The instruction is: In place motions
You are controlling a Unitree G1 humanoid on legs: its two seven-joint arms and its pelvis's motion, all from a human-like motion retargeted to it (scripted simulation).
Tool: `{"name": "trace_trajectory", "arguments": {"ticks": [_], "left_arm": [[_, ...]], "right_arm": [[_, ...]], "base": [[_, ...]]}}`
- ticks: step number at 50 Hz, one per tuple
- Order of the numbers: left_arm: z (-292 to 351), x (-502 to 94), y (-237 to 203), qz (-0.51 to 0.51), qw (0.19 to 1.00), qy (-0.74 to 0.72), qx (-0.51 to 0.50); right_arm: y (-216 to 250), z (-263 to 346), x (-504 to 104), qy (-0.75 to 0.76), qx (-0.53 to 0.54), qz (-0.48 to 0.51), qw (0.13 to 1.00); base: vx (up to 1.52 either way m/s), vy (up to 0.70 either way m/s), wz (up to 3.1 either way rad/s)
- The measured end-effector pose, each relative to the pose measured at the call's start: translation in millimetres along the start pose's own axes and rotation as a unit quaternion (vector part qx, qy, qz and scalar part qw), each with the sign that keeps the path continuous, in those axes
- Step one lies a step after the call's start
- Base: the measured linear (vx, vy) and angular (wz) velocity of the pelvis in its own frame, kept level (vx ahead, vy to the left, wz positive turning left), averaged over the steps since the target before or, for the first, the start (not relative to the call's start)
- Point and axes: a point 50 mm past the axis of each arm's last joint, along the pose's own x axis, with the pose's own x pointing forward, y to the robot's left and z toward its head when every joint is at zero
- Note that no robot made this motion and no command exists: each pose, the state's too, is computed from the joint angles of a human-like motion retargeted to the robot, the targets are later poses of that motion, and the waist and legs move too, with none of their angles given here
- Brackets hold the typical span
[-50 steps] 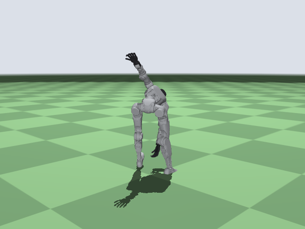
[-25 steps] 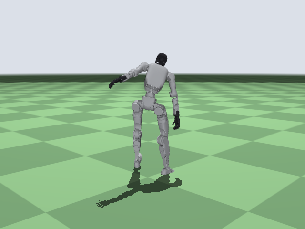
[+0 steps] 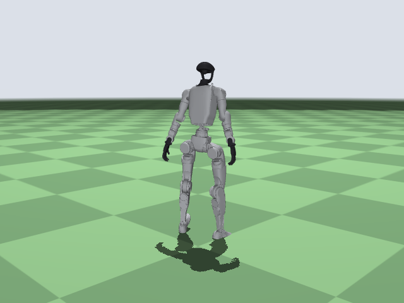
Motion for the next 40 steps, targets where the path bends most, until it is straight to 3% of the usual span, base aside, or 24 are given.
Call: {"name": "trace_trajectory", "arguments": {"ticks": [7, 15, 26, 30, 35, 40], "left_arm": [[33, 7, -16, -0.058, 0.996, -0.02, 0.058], [93, 10, -35, -0.076, 0.993, -0.084, 0.018], [265, -29, -59, -0.083, 0.94, -0.314, 0.103], [306, -54, -80, -0.097, 0.911, -0.378, 0.135], [350, -87, -94, -0.111, 0.887, -0.44, 0.091], [387, -122, -97, -0.127, 0.854, -0.502, 0.054]], "right_arm": [[-11, -27, -7, 0.042, -0.001, -0.001, 0.999], [-39, -35, -13, 0.036, 0.124, -0.054, 0.99], [-74, -51, -27, 0.01, 0.263, -0.145, 0.954], [-79, -79, -38, 0.045, 0.269, -0.182, 0.945], [-91, -87, -45, 0.078, 0.208, -0.215, 0.951], [-107, -86, -51, 0.065, 0.223, -0.25, 0.94]], "base": [[-0.03, -0.07, -0.37], [-0.2, -0.11, -0.42], [-0.41, -0.18, -0.27], [-0.37, -0.17, -0.17], [-0.39, -0.09, 0.18], [-0.22, -0.05, -0.04]]}}
